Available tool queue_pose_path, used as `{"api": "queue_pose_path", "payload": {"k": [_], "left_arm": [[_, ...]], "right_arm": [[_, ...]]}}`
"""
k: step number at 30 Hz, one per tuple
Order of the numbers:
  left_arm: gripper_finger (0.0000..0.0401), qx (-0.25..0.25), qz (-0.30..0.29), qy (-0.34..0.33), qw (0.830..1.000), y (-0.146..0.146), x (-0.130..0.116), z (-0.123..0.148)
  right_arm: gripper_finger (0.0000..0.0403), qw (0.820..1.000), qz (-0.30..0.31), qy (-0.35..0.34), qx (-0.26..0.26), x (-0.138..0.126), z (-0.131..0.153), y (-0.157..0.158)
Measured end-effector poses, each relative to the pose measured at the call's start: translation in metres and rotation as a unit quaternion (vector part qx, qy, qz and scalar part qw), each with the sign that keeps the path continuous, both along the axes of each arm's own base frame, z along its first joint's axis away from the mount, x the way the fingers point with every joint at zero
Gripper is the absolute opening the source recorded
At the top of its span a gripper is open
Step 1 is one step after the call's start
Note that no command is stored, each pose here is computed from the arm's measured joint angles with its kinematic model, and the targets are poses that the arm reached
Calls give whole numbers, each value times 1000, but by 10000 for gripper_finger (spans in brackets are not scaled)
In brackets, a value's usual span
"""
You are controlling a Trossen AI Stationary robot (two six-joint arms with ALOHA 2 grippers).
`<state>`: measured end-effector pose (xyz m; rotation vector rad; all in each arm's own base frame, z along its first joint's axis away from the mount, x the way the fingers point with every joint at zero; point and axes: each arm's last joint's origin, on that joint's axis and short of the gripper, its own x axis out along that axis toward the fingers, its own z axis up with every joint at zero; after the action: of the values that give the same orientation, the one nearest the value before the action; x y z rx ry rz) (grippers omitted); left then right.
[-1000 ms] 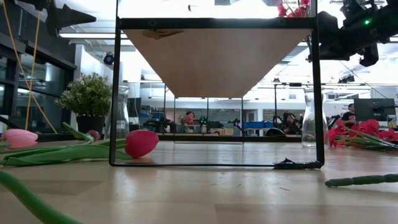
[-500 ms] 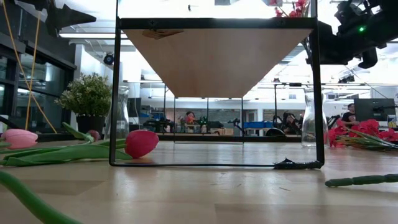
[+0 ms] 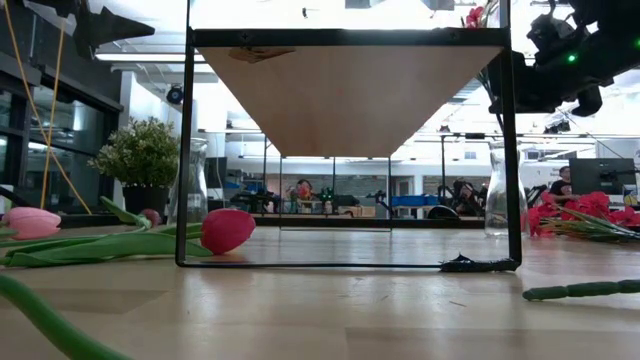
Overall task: Pick and place flowers into a vace then onto a shelf
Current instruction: Put the left red flowers into the right transparent vase
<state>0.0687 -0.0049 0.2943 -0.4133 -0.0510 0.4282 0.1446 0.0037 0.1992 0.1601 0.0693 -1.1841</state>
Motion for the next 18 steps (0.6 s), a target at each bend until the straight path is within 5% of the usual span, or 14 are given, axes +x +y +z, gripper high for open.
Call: {"api": "queue_pose_path", "payload": {"k": [18], "left_arm": [[326, 0, 0, 0, 1000, 0, 0, 0]], "right_arm": [[12, 999, 25, 6, 32, -1, -5, 0]]}}
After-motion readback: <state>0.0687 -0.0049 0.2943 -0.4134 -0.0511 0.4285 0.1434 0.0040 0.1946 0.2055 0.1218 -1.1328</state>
